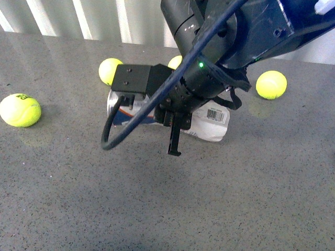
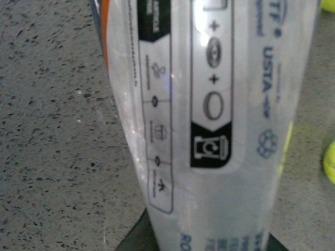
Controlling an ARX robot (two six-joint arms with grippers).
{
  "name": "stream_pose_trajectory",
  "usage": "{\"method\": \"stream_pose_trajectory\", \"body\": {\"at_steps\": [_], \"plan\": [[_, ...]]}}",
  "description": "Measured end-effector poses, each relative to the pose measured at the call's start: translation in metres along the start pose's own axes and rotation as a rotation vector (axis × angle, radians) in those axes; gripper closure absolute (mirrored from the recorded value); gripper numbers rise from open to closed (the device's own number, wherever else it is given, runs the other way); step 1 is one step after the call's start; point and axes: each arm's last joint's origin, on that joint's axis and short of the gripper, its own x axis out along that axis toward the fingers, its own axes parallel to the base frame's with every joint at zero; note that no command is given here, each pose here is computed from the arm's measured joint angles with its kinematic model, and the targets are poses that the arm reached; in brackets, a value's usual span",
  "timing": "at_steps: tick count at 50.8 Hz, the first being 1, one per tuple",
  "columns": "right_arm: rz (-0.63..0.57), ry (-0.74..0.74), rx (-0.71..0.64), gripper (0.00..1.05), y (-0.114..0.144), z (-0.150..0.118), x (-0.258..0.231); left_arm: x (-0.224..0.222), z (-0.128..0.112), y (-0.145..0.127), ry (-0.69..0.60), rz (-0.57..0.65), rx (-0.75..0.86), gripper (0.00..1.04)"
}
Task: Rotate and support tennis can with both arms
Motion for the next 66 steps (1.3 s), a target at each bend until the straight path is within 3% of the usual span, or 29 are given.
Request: {"method": "stream_pose_trajectory", "body": {"at_steps": [5, 23, 49, 55, 60, 66], "plan": [[0.008, 0.025, -0.001, 0.77, 0.009, -0.006, 0.008, 0.000, 0.000, 0.000, 0.000, 0.000, 0.000, 0.07], [0.045, -0.026, 0.140, 0.06, 0.023, -0.015, 0.009, 0.000, 0.000, 0.000, 0.000, 0.000, 0.000, 0.07], [-0.014, -0.182, 0.332, 0.07, 0.010, -0.004, -0.049, 0.000, 0.000, 0.000, 0.000, 0.000, 0.000, 0.07], [-0.088, -0.222, 0.534, 0.07, -0.004, -0.004, -0.075, 0.000, 0.000, 0.000, 0.000, 0.000, 0.000, 0.07], [-0.264, -0.211, 0.835, 0.07, -0.017, -0.020, -0.110, 0.000, 0.000, 0.000, 0.000, 0.000, 0.000, 0.07], [-0.353, -0.240, 1.078, 0.07, -0.024, -0.032, -0.133, 0.000, 0.000, 0.000, 0.000, 0.000, 0.000, 0.07]]}}
